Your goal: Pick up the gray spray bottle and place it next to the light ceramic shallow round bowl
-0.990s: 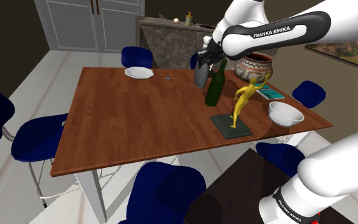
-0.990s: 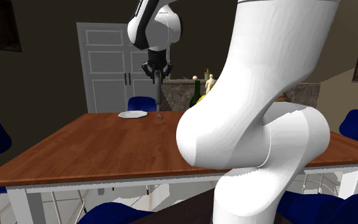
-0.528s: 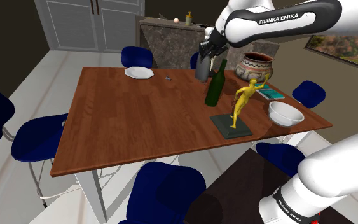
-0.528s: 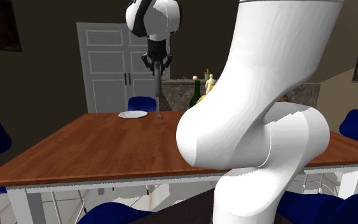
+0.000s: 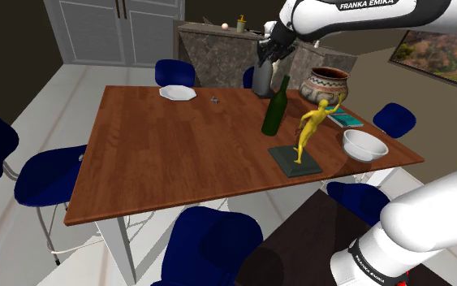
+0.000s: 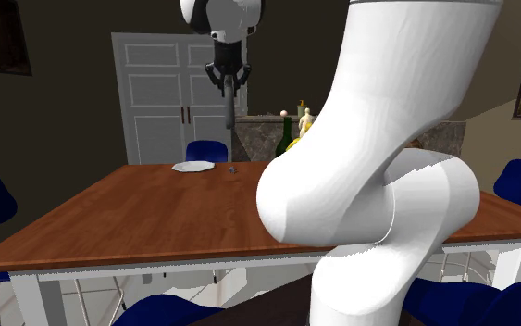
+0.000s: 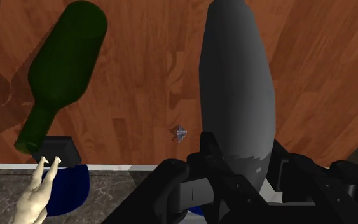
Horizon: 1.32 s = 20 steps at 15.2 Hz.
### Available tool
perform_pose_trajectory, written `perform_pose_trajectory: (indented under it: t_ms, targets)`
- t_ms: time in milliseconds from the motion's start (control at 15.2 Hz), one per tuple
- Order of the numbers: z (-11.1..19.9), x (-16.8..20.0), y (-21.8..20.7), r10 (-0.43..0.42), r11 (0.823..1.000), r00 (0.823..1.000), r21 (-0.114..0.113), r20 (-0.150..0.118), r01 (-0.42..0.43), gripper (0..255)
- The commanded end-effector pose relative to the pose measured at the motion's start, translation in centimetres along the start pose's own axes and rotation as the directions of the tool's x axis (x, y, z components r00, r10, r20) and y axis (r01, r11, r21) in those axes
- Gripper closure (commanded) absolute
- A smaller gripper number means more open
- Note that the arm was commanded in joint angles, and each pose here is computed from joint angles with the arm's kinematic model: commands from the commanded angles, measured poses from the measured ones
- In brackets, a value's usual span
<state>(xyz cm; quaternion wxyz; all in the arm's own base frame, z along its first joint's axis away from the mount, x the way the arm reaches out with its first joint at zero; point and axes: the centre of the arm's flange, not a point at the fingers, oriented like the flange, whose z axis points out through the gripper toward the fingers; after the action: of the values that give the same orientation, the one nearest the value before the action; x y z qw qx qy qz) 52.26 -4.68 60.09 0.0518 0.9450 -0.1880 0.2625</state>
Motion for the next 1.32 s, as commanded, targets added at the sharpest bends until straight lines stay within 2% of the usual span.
perform_pose_trajectory:
  t_ms: [0,1254]
  targets:
    - [-0.8,0.6,0.0,0.000,1.000,1.000,0.000,0.000,0.000,255]
    - [-5.4,-6.8,23.5,0.000,1.000,1.000,0.000,0.000,0.000,255]
